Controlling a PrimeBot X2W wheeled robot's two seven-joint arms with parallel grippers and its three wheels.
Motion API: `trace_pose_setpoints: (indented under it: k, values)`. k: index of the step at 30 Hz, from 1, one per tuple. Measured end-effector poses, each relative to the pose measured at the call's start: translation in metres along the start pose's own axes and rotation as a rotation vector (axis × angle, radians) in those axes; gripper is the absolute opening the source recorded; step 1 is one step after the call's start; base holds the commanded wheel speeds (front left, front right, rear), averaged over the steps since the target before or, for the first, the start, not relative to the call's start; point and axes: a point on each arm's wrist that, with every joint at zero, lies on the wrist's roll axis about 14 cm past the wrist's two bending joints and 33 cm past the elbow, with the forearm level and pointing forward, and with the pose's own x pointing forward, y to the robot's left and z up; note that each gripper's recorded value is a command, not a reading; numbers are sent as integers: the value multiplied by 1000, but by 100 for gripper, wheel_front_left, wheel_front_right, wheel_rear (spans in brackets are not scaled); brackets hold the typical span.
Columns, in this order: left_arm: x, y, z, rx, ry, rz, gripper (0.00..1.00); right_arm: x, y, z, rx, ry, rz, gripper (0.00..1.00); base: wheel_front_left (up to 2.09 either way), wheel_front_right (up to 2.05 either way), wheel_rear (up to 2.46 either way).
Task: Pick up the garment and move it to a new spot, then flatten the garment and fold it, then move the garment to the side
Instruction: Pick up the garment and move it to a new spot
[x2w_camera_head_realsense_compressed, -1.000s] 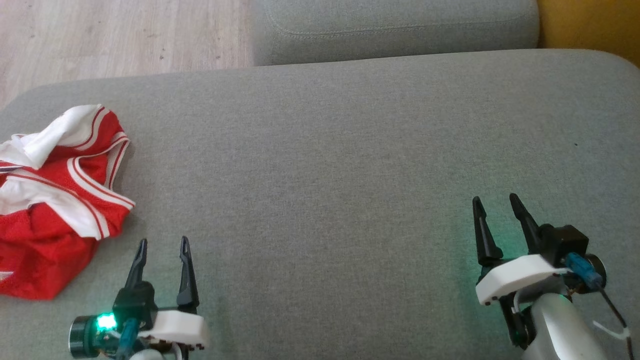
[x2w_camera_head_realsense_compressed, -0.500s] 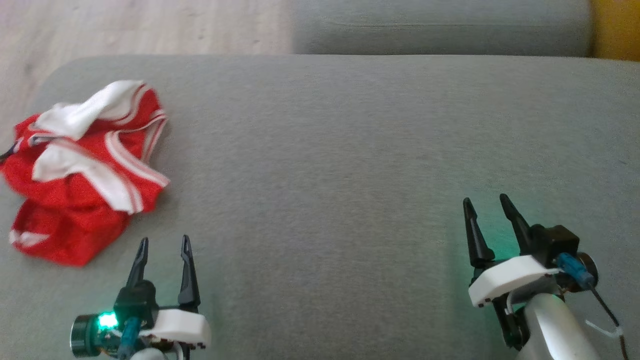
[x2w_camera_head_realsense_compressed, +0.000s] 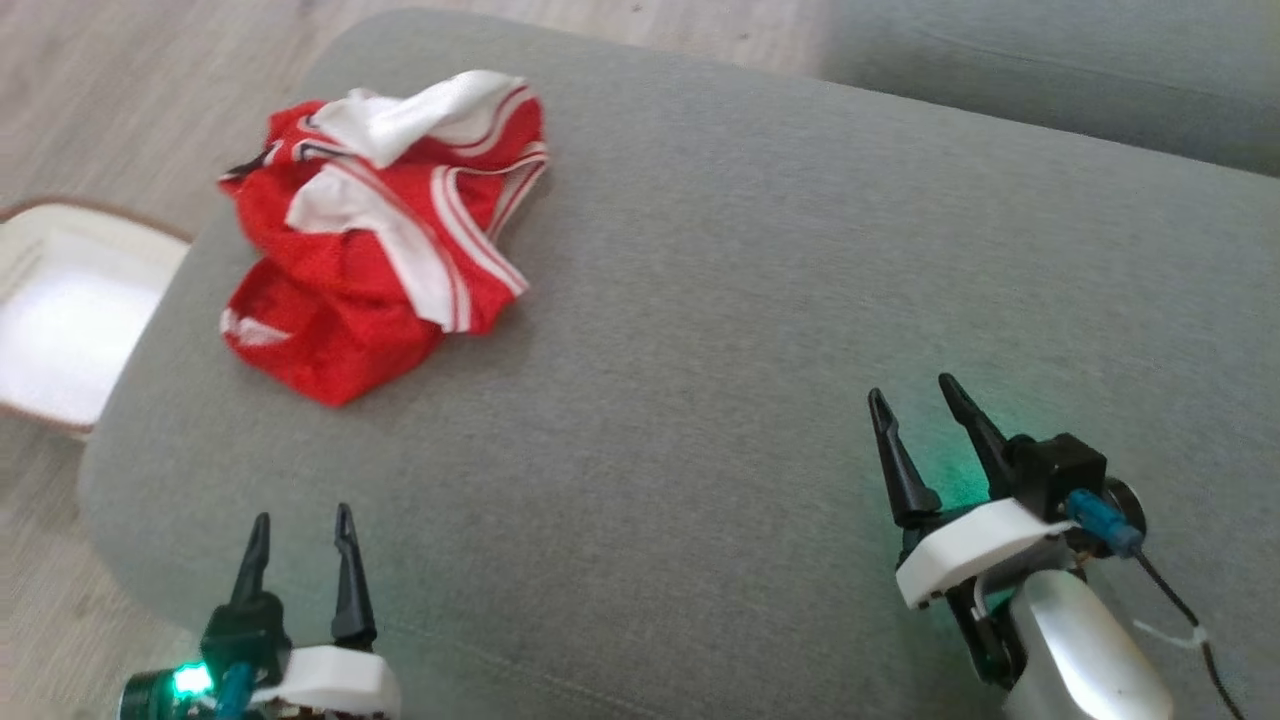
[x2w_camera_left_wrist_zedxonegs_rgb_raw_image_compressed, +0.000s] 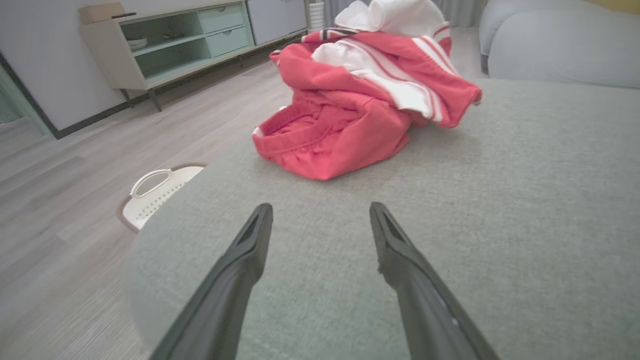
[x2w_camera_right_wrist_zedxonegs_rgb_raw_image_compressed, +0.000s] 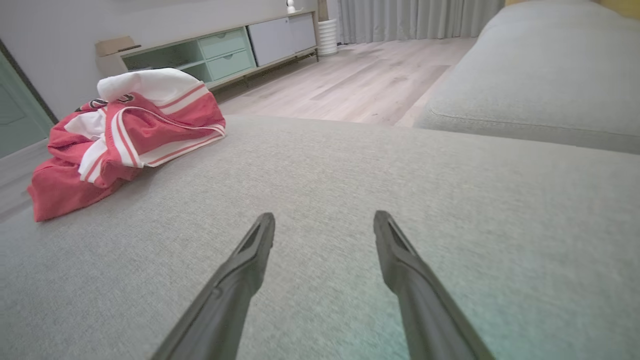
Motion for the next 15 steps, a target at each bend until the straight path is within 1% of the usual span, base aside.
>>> trace_pose_setpoints:
  k: [4, 7, 8, 11, 15]
  values:
    - [-3, 12, -5, -3, 19, 32, 100, 8, 7, -8, 8, 20, 35, 100, 0, 0, 0]
    - [5, 19, 0, -46, 12, 46, 100, 9, 3, -15, 37, 33, 26, 100, 0, 0, 0]
    - [5, 19, 0, -46, 12, 46, 100, 9, 3, -15, 37, 33, 26, 100, 0, 0, 0]
    - [27, 18, 22, -52, -40, 17, 100, 10, -8, -20, 42, 40, 12, 100, 0, 0, 0]
    - [70, 22, 71, 0, -148, -23, 100, 18, -20, -15, 40, 16, 4, 100, 0, 0, 0]
